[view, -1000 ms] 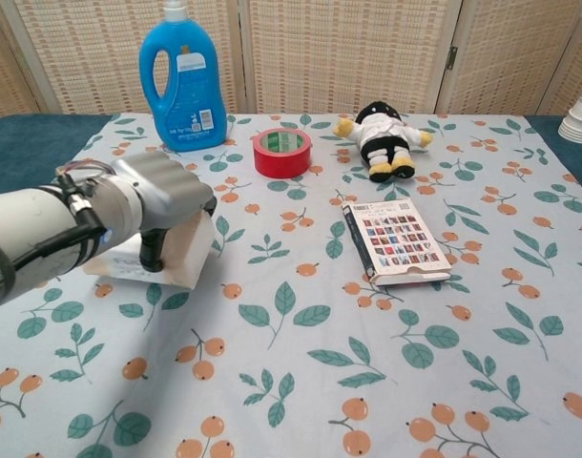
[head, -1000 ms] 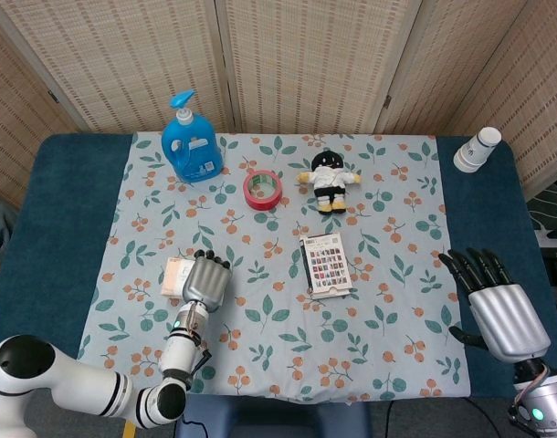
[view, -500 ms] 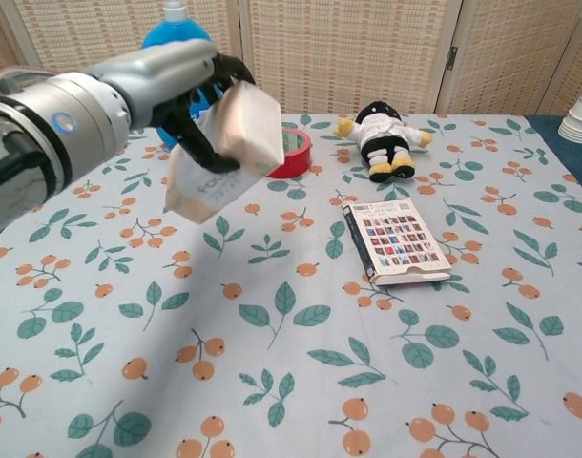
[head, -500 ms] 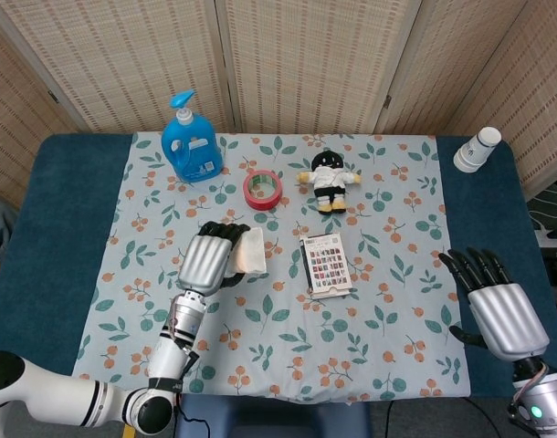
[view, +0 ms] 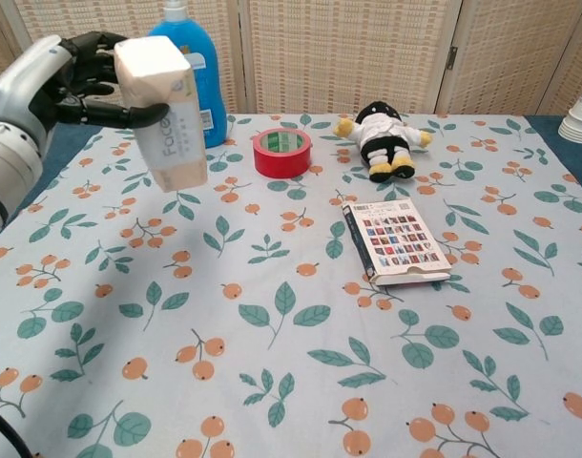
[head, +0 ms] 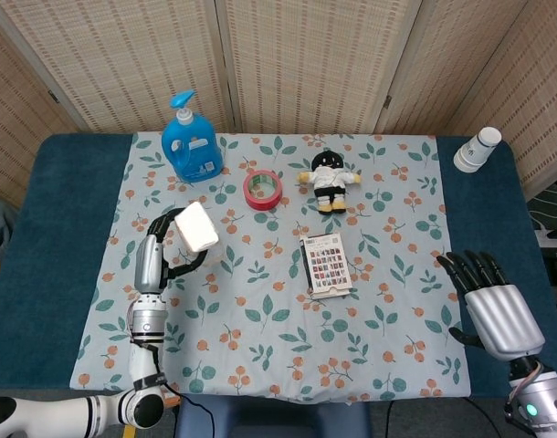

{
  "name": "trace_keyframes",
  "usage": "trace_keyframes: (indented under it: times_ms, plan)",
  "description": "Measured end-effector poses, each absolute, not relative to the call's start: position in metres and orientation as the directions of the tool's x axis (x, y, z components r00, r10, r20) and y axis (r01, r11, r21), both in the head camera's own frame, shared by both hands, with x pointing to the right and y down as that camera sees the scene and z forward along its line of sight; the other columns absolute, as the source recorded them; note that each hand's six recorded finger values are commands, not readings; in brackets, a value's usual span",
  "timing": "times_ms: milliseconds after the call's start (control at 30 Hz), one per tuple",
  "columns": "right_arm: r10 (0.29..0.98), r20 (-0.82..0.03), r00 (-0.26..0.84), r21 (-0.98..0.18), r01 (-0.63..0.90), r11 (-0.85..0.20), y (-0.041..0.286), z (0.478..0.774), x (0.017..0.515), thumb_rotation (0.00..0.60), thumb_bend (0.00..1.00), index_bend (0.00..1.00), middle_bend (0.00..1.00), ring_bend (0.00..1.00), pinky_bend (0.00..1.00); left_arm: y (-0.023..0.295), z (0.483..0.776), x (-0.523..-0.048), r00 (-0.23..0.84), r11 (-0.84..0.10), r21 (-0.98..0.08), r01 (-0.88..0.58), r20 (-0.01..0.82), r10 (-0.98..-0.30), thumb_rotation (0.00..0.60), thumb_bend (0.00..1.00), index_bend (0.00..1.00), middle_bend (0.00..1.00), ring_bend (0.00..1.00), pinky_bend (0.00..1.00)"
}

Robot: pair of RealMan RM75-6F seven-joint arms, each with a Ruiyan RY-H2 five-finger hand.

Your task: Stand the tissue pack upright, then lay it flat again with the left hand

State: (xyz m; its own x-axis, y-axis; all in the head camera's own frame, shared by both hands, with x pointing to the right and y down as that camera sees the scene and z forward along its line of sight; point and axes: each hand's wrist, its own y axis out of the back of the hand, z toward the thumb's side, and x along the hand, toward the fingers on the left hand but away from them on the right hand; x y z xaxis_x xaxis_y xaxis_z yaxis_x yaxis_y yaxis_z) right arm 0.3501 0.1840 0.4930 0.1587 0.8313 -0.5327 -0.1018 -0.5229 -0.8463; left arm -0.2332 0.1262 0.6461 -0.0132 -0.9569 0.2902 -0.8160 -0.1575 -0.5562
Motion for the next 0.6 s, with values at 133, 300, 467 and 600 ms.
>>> trace_keyframes:
  times_ms: [133, 300, 467, 600]
  plan:
    - [0.833, -0.533, 0.150, -0.846, -0.108, -0.522, 0.183, 0.494, 0.352, 0.600, 0.03, 0.00, 0.06, 0.00, 0.03, 0.140, 0.663, -0.245, -0.024, -0.142, -0.549, -0.823, 0.284, -0.958, 0.600, 0.28, 0.33, 0.43, 0.16, 0.12]
    - [0.831, -0.534, 0.152, -0.845, -0.120, -0.521, 0.183, 0.496, 0.350, 0.600, 0.03, 0.00, 0.06, 0.00, 0.03, 0.156, 0.681, -0.243, 0.016, -0.193, -0.521, -0.831, 0.324, -0.946, 0.600, 0.28, 0.32, 0.42, 0.15, 0.13]
    - [0.830, -0.536, 0.151, -0.843, -0.131, -0.521, 0.185, 0.499, 0.350, 0.600, 0.03, 0.00, 0.06, 0.00, 0.03, 0.170, 0.694, -0.240, 0.085, -0.265, -0.496, -0.827, 0.356, -0.931, 0.600, 0.28, 0.32, 0.42, 0.15, 0.13]
    - [0.833, -0.533, 0.148, -0.845, -0.143, -0.515, 0.185, 0.500, 0.350, 0.600, 0.03, 0.00, 0.06, 0.00, 0.03, 0.176, 0.702, -0.238, 0.124, -0.309, -0.481, -0.821, 0.379, -0.917, 0.600, 0.28, 0.32, 0.42, 0.15, 0.13]
